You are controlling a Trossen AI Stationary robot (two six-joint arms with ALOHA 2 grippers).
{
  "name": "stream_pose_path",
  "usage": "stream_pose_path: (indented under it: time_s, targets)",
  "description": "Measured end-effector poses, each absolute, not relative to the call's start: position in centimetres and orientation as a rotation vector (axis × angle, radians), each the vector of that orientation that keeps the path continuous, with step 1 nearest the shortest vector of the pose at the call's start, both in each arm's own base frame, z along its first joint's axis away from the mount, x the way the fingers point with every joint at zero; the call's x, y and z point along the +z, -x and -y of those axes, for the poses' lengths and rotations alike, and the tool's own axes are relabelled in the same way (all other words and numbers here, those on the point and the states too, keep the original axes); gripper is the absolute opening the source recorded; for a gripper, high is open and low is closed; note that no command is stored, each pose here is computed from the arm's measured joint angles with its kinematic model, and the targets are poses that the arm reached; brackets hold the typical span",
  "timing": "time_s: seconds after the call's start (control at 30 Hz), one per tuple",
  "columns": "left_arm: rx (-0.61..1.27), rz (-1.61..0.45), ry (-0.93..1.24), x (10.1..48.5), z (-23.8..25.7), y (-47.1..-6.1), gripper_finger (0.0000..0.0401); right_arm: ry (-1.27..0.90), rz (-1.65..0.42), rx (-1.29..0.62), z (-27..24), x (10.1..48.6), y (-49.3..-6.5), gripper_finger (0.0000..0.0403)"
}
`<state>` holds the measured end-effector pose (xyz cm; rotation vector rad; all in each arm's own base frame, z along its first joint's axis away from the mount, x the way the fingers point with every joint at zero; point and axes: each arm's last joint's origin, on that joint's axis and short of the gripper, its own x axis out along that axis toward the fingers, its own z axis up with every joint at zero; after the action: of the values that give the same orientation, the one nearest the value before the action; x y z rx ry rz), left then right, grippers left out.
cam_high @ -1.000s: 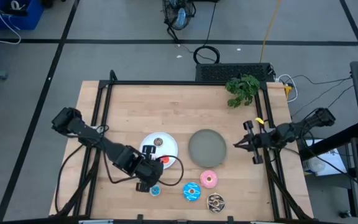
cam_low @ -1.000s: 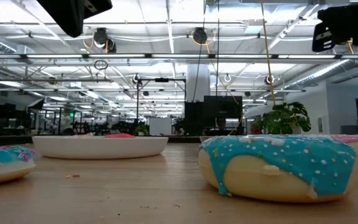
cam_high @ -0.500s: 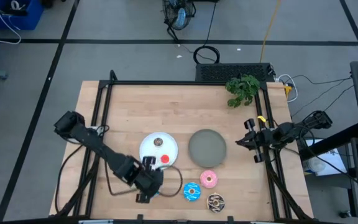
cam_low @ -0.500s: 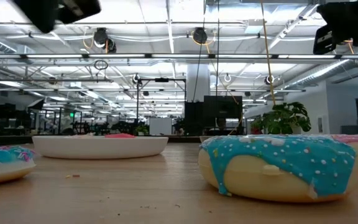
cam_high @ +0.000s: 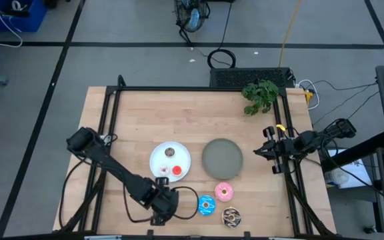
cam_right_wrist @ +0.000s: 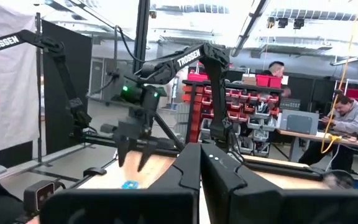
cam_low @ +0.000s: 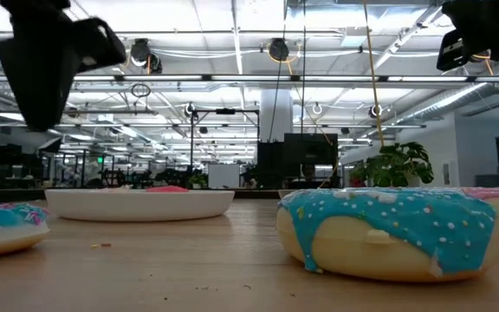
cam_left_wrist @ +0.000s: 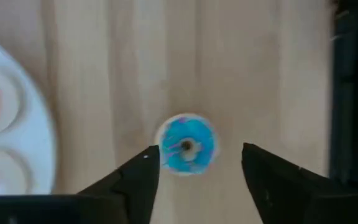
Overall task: Pick & Place donuts
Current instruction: Put the small blue donut on the white plate
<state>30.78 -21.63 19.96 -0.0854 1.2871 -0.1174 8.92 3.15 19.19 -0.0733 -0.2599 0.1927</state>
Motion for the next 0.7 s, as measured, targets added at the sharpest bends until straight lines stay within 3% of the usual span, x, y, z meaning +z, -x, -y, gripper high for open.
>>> stream_pose_path:
  time_s: [0.2,0.7]
  targets:
    - [-0.086,-1.335,0.072,18.8,21.0,-31.3,0.0245,0.099,0.267,0.189,-3.1,19.2,-8.9,0.0]
    - [-0.09,-1.395,0.027,16.8,21.0,-31.7,0.0197,0.12,0.271,0.186,-3.1,19.2,-8.9,0.0]
